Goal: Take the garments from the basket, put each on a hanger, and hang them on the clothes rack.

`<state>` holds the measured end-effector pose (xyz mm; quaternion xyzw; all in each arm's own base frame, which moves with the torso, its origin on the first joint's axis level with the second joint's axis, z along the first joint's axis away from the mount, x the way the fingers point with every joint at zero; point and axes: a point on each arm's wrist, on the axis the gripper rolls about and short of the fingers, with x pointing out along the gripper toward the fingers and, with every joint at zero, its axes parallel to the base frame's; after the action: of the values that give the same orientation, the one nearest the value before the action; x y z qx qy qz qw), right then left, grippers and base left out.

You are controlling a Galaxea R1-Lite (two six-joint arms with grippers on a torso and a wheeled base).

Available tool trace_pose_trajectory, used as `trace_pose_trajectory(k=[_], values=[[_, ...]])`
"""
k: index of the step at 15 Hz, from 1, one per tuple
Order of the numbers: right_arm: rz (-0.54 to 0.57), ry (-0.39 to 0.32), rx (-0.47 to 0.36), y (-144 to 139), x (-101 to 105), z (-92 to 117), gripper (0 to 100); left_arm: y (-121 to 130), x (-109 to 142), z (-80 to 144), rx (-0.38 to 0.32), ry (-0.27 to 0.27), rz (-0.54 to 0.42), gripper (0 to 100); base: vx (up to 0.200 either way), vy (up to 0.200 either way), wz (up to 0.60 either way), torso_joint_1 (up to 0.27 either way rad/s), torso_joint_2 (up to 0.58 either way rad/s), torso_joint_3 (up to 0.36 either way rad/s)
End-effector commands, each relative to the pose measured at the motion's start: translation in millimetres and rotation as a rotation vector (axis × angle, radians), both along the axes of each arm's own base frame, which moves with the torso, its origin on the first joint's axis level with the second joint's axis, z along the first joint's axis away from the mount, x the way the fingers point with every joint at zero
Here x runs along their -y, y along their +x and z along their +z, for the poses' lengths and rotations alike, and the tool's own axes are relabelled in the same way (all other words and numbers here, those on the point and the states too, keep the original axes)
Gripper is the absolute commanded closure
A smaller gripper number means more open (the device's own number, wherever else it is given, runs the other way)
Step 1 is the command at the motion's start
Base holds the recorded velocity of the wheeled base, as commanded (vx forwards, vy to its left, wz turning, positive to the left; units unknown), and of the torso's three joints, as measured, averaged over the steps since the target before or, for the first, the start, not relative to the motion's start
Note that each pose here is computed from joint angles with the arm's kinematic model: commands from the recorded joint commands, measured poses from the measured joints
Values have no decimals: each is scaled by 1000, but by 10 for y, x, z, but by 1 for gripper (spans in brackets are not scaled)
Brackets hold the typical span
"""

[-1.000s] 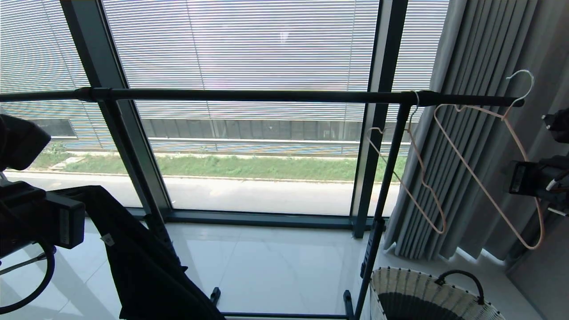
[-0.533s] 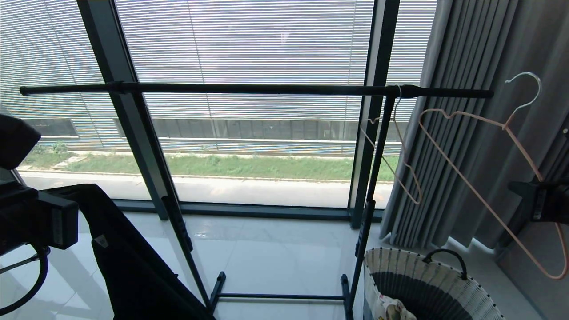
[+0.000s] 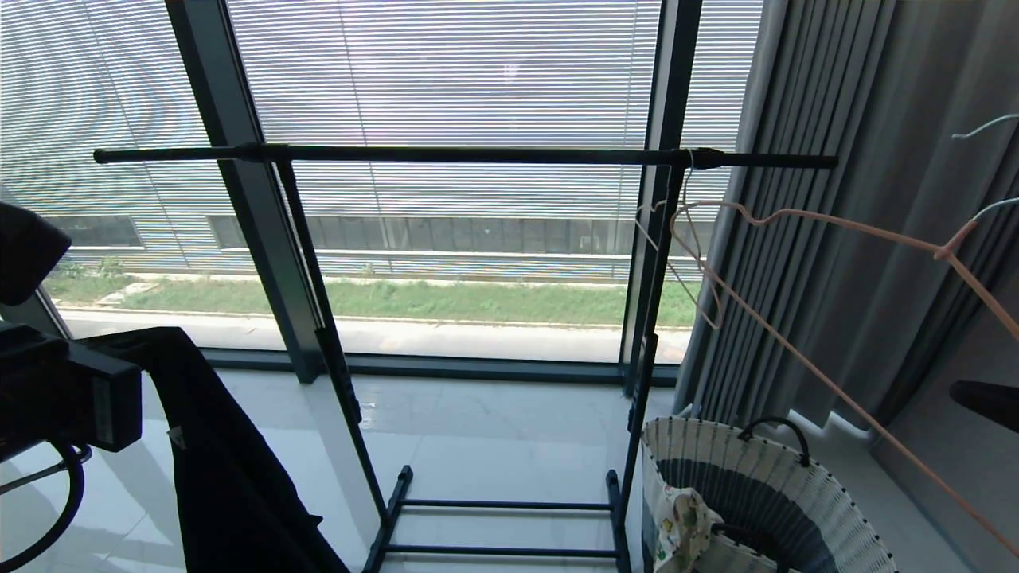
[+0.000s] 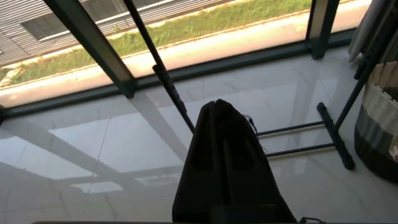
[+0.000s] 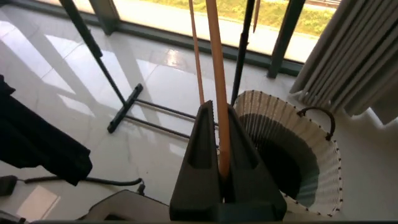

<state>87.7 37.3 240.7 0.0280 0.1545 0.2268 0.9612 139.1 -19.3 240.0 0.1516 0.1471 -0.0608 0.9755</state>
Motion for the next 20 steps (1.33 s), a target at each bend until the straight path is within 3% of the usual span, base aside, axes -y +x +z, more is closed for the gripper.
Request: trace_pose_trajectory(k=[1, 4, 7, 9, 11, 14, 16, 20], values=[[86, 14, 28, -144, 6, 18, 100, 22, 86, 16, -2, -1, -56, 100, 0, 0, 0, 0, 0, 0], [287, -25, -23, -201, -140, -136, 100, 200, 297, 97, -18, -42, -111, 100, 0, 0, 0, 0, 0, 0], [490, -57, -72, -270, -322, -241, 100, 569, 485, 237, -12, -99, 32, 100, 0, 0, 0, 0, 0, 0], [571, -70, -88, -253, -463, -254, 100, 795, 564, 285, -13, -141, 75, 100, 0, 0, 0, 0, 0, 0], [609, -67, -84, -162, -656, -262, 100, 940, 653, 298, -18, -164, 82, 100, 0, 0, 0, 0, 0, 0], [625, -62, -81, 20, -949, -320, 100, 941, 875, 343, -18, -234, 32, 100, 0, 0, 0, 0, 0, 0], [627, -59, -76, 114, -1087, -348, 100, 970, 983, 295, -26, -230, 60, 100, 0, 0, 0, 0, 0, 0], [615, -33, -100, 232, -1254, -362, 100, 1029, 1146, 287, -13, -273, 128, 100, 0, 0, 0, 0, 0, 0]])
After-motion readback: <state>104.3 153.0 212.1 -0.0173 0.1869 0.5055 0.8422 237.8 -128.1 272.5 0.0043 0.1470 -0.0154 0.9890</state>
